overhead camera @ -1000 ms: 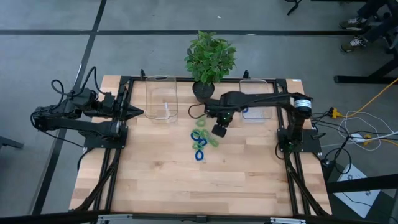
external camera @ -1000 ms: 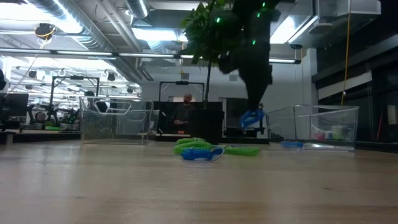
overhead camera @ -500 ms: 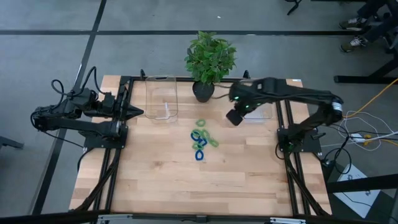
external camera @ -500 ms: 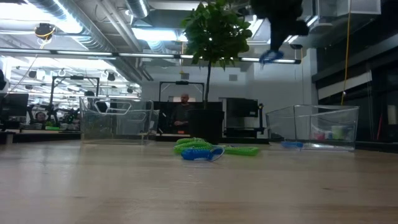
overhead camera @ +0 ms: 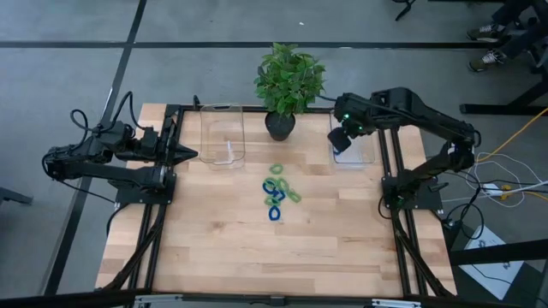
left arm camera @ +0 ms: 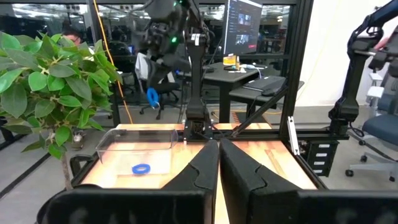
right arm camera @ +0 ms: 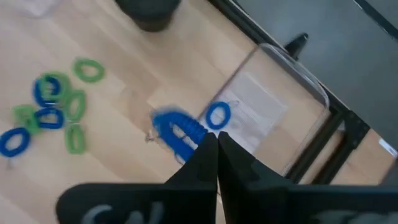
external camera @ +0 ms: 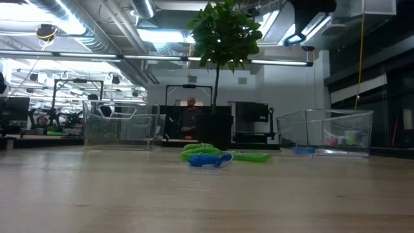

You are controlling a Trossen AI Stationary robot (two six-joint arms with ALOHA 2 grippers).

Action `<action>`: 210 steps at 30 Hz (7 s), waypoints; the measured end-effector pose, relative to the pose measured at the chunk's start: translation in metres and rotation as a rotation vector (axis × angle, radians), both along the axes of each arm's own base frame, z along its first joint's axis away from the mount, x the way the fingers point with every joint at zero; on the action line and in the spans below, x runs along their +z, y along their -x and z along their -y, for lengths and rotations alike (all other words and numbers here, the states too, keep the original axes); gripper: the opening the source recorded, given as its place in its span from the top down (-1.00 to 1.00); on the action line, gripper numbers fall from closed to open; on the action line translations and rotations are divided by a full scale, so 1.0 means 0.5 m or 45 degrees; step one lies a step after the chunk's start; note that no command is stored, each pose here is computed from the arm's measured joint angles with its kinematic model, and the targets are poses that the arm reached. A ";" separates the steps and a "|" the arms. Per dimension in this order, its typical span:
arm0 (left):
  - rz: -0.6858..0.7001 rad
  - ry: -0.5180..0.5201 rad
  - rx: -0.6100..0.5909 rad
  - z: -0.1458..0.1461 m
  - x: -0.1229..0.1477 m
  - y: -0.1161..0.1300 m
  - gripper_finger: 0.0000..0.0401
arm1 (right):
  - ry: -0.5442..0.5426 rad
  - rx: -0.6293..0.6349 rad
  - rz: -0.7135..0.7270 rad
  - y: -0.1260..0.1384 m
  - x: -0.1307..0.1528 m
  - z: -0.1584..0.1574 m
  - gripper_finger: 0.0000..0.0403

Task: Sort spring keychains
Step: Put the blue spring keychain into the right transparent bin

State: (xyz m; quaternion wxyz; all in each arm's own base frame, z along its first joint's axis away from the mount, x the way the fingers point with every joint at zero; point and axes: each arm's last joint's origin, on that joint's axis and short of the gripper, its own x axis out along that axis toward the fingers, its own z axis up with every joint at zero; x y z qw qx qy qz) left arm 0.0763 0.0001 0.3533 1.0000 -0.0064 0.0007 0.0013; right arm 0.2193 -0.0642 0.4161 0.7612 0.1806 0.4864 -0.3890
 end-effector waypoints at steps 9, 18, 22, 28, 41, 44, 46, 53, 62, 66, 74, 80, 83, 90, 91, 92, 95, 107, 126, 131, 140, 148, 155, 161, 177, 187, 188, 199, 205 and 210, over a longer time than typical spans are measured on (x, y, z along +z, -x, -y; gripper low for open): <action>0.000 0.000 0.000 0.000 0.000 0.000 0.94 | -0.014 -0.186 -0.190 0.002 -0.083 0.041 1.00; 0.000 0.000 0.000 0.000 0.000 0.000 0.96 | -0.042 -0.301 -0.385 0.020 -0.159 0.075 1.00; 0.000 0.000 0.000 0.000 0.000 0.000 0.94 | -0.071 -0.316 -0.471 0.029 -0.193 0.081 0.99; 0.000 0.000 0.000 0.000 0.000 0.000 0.96 | -0.097 -0.321 -0.554 0.036 -0.231 0.080 0.91; 0.000 0.000 0.000 0.000 0.000 0.000 0.95 | -0.098 -0.319 -0.592 0.039 -0.255 0.079 0.14; 0.000 0.000 0.000 0.000 0.000 0.000 0.96 | -0.104 -0.316 -0.578 0.037 -0.255 0.079 0.02; 0.000 0.000 0.000 0.000 0.000 0.000 0.95 | -0.127 -0.307 -0.537 0.032 -0.256 0.080 -0.03; 0.000 0.000 0.000 0.000 0.000 0.000 0.95 | -0.232 -0.249 -0.325 0.003 -0.260 0.080 -0.04; 0.000 0.000 0.000 0.000 0.000 0.000 0.94 | -0.308 -0.054 -0.242 -0.022 -0.260 0.058 0.04; 0.000 0.000 0.000 0.000 0.000 0.000 0.95 | -0.330 0.151 -0.236 -0.033 -0.260 0.043 0.08; 0.000 0.000 0.000 0.000 0.000 0.000 0.94 | -0.326 0.542 -0.012 -0.082 -0.252 0.012 0.09; 0.000 0.000 0.001 0.000 0.000 0.000 0.95 | -0.225 0.707 0.212 -0.125 -0.235 -0.014 0.10; 0.000 0.000 0.001 0.000 0.000 0.000 0.96 | -0.166 0.784 0.298 -0.141 -0.226 -0.029 0.10; 0.000 0.000 0.001 0.000 0.000 0.000 0.94 | -0.060 0.936 0.415 -0.164 -0.211 -0.058 0.10; 0.000 0.000 0.000 0.000 0.000 0.000 0.94 | -0.050 0.952 0.426 -0.167 -0.210 -0.061 0.10; 0.000 0.000 0.001 0.000 0.000 0.000 0.95 | -0.045 0.961 0.434 -0.168 -0.209 -0.064 0.10; 0.000 0.000 0.001 0.000 0.000 0.000 0.96 | -0.040 0.982 0.441 -0.170 -0.208 -0.073 0.10; 0.000 0.000 0.000 0.000 0.000 0.000 0.96 | -0.041 1.081 0.365 -0.190 -0.235 -0.093 0.10; 0.000 0.000 0.000 0.000 0.000 0.000 0.94 | -0.336 1.079 0.265 -0.301 -0.406 -0.162 0.10; 0.000 0.000 0.000 0.000 0.000 0.000 0.94 | -0.480 0.760 0.366 -0.325 -0.433 -0.186 0.10; 0.000 0.000 0.000 0.000 0.000 0.000 0.94 | -0.680 0.445 0.336 -0.334 -0.485 -0.244 0.10; 0.000 0.000 0.000 0.000 0.000 0.000 0.96 | -0.716 0.352 0.330 -0.339 -0.508 -0.262 0.10; 0.000 0.000 0.000 0.000 0.000 0.000 0.94 | -0.754 0.366 0.472 -0.360 -0.487 -0.266 0.10; 0.000 0.000 0.000 0.000 0.000 0.000 0.96 | -0.757 0.363 0.489 -0.363 -0.480 -0.266 0.10; 0.000 0.000 0.000 0.000 0.000 0.000 0.95 | -0.759 0.297 0.342 -0.367 -0.546 -0.252 0.10; 0.000 0.000 0.000 0.000 0.000 0.000 0.96 | -0.716 0.276 0.186 -0.347 -0.553 -0.240 0.10; 0.000 0.000 0.000 0.000 0.000 0.000 0.96 | -0.715 0.289 0.177 -0.346 -0.553 -0.240 0.10; 0.000 0.000 0.000 0.000 0.000 0.000 0.95 | -0.679 0.362 0.144 -0.343 -0.556 -0.239 0.22; 0.000 0.000 0.000 0.000 0.000 0.000 0.95 | -0.613 0.461 0.085 -0.337 -0.559 -0.238 0.36; 0.000 0.000 0.000 0.000 0.000 0.000 0.94 | -0.565 0.532 0.029 -0.331 -0.562 -0.236 0.49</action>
